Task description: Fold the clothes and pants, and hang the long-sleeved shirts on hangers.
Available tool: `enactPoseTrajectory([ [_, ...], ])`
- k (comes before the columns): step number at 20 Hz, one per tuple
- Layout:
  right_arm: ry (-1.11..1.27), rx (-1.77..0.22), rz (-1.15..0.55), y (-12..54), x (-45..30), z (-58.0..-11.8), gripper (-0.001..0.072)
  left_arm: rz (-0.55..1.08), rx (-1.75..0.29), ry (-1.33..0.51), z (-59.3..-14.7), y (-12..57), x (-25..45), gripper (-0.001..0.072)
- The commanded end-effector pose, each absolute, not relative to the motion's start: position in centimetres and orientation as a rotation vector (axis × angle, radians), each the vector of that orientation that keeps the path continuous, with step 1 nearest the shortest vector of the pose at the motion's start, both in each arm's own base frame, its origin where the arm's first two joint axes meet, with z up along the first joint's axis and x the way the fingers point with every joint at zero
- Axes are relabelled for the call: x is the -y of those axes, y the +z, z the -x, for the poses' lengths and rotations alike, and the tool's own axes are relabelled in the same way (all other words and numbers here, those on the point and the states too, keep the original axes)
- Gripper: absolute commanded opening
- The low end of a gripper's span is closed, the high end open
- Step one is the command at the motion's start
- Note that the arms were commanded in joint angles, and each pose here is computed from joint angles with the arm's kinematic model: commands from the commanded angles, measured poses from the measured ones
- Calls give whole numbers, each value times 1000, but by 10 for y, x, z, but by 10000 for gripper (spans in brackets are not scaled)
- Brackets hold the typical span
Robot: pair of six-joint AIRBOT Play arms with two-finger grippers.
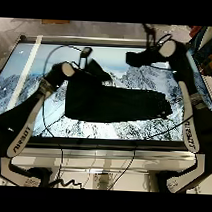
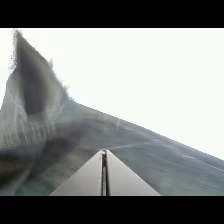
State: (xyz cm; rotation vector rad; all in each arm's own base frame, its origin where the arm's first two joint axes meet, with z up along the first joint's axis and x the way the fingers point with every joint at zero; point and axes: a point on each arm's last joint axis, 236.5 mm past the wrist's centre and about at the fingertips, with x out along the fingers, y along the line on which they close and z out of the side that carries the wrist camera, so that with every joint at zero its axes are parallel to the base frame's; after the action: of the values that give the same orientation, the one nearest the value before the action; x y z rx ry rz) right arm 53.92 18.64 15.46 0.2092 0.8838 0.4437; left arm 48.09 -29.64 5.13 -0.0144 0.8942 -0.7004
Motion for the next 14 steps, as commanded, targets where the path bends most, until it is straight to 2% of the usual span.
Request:
enactPoseTrajectory([
  [1, 348, -934, -223, 160, -120, -531, 32, -183, -914, -770, -449, 27, 336, 525],
  [2, 337, -955, -224, 157, -113, -528, 32, -211, -937, -765, -444, 25, 332, 708],
  [4, 323, -970, -225, 152, -104, -528, 32, -248, -977, -748, -438, 28, 314, 694],
  [7, 320, -986, -228, 143, -104, -527, 32, -266, -993, -635, -458, 38, 260, 694],
  [10, 322, -995, -229, 139, -105, -526, 32, -225, -1038, -459, -486, 36, 176, 693],
  [14, 326, -992, -222, 139, -105, -526, 32, -109, -1172, -284, -486, 14, 58, 692],
])
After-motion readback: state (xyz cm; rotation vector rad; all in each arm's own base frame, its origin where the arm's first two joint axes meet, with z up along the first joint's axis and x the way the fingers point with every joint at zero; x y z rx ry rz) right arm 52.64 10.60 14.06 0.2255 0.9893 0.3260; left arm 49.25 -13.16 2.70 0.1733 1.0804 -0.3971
